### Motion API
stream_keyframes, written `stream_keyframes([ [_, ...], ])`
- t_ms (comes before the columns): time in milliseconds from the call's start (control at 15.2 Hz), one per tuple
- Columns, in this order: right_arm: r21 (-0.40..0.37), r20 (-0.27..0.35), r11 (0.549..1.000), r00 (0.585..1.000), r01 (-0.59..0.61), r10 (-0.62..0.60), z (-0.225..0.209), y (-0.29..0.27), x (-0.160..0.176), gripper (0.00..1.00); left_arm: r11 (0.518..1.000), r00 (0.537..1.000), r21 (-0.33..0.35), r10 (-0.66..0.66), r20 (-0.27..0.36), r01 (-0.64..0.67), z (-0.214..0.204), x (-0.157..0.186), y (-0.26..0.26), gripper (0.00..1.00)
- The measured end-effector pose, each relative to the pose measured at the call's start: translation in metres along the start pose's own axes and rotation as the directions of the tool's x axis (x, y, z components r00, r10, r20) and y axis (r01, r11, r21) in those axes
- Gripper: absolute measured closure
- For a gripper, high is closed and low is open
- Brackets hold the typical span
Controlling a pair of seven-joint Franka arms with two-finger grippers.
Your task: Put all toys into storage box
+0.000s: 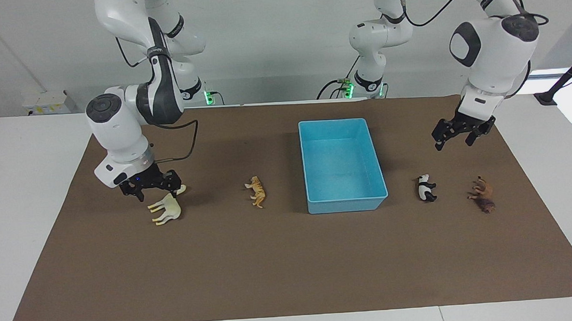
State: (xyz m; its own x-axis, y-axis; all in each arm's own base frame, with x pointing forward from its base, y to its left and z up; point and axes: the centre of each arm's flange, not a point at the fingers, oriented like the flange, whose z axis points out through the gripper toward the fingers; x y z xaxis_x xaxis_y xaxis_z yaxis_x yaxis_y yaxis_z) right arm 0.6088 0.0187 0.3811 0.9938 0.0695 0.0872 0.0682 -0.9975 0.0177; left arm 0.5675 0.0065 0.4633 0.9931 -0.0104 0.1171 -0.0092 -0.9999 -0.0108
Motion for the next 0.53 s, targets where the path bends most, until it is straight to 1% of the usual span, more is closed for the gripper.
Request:
stream_keyframes([
  [132,0.001,-0.004,0.999,0.999,0.045,-0.045,0.013,-0.001,0.001,0.0,1.0,1.0,-0.007,0.013,0.011,-0.013,0.046,0.007,0.002,0.0],
  [264,0.002,-0.004,0.997,0.997,0.072,-0.072,0.027,-0.001,0.002,0.0,1.0,0.999,-0.014,0.014,0.038,-0.013,0.081,0.01,0.002,0.0],
  [396,0.003,-0.003,0.997,0.997,0.077,-0.077,0.046,-0.001,0.002,0.0,1.0,0.999,-0.015,0.011,0.041,-0.01,0.102,0.008,0.001,0.0],
  [527,0.005,0.001,0.997,0.997,0.078,-0.078,0.062,-0.002,0.001,0.0,1.0,0.998,-0.016,0.009,0.059,-0.008,0.121,-0.005,0.0,0.0],
])
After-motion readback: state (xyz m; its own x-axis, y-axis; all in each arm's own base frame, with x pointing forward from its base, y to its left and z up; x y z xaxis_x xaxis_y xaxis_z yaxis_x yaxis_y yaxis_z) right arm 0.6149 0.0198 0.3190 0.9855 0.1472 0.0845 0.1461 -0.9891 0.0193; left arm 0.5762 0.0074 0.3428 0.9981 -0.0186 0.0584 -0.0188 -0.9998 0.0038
